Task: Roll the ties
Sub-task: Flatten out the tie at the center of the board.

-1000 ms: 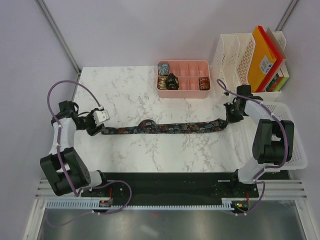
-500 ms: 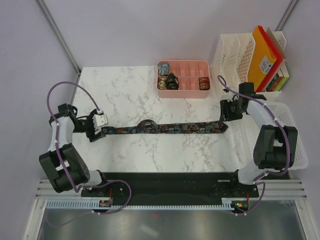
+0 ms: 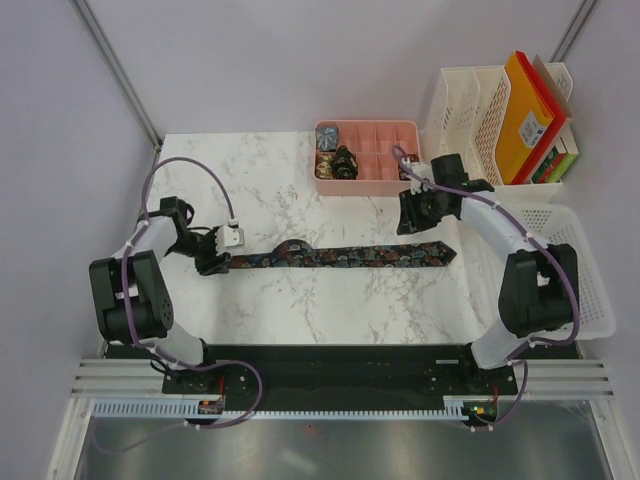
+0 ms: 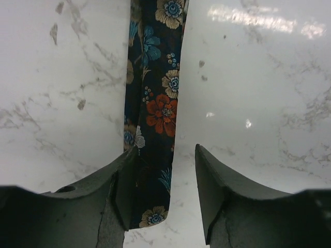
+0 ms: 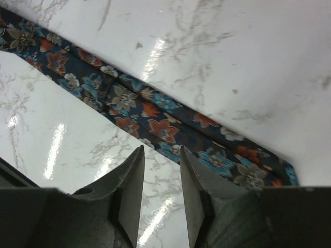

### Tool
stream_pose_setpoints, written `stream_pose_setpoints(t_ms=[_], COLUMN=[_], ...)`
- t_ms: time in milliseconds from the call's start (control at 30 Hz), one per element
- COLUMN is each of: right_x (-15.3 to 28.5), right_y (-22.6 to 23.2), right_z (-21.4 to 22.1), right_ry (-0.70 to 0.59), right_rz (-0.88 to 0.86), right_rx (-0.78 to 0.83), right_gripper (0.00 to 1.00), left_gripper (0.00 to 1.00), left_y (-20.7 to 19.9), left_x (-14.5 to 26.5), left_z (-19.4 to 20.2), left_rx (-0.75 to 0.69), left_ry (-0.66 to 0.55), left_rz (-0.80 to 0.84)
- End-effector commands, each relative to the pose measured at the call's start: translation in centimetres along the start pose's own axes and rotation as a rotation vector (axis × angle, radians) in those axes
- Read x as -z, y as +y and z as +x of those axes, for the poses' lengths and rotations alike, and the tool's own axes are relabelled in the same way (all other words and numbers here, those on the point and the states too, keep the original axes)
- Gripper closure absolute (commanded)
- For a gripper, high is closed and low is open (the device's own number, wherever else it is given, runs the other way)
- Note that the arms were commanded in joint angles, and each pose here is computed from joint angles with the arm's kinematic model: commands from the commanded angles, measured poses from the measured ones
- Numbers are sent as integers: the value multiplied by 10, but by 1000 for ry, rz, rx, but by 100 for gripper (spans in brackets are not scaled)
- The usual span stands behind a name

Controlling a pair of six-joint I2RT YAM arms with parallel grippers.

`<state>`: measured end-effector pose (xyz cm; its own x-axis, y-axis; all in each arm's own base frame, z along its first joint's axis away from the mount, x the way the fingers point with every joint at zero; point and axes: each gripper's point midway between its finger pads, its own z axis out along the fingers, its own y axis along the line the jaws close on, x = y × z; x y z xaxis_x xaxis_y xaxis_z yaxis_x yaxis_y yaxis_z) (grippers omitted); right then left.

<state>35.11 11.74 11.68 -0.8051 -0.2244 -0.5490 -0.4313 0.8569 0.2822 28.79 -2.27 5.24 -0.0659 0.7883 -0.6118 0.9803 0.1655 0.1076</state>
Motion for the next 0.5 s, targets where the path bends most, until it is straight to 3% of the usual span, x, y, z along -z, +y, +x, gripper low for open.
stream_pose_setpoints(t_ms=[0,233,467], right_x=[-29,-65,-82], right_y=[37,81,135], right_z=[-25,-19,-48], right_ry=[-26,35,-47], right_rz=[-93,-175,-319], right_rx=[24,117,129], right_gripper=[61,71,74], left_gripper=[46,53,55], left_y=[27,33,41], left_x=[29,51,48], left_z=[31,52,75], left_rx=[7,15,112], left_ry=[105,142,189], left_rz=[-91,-139,-172])
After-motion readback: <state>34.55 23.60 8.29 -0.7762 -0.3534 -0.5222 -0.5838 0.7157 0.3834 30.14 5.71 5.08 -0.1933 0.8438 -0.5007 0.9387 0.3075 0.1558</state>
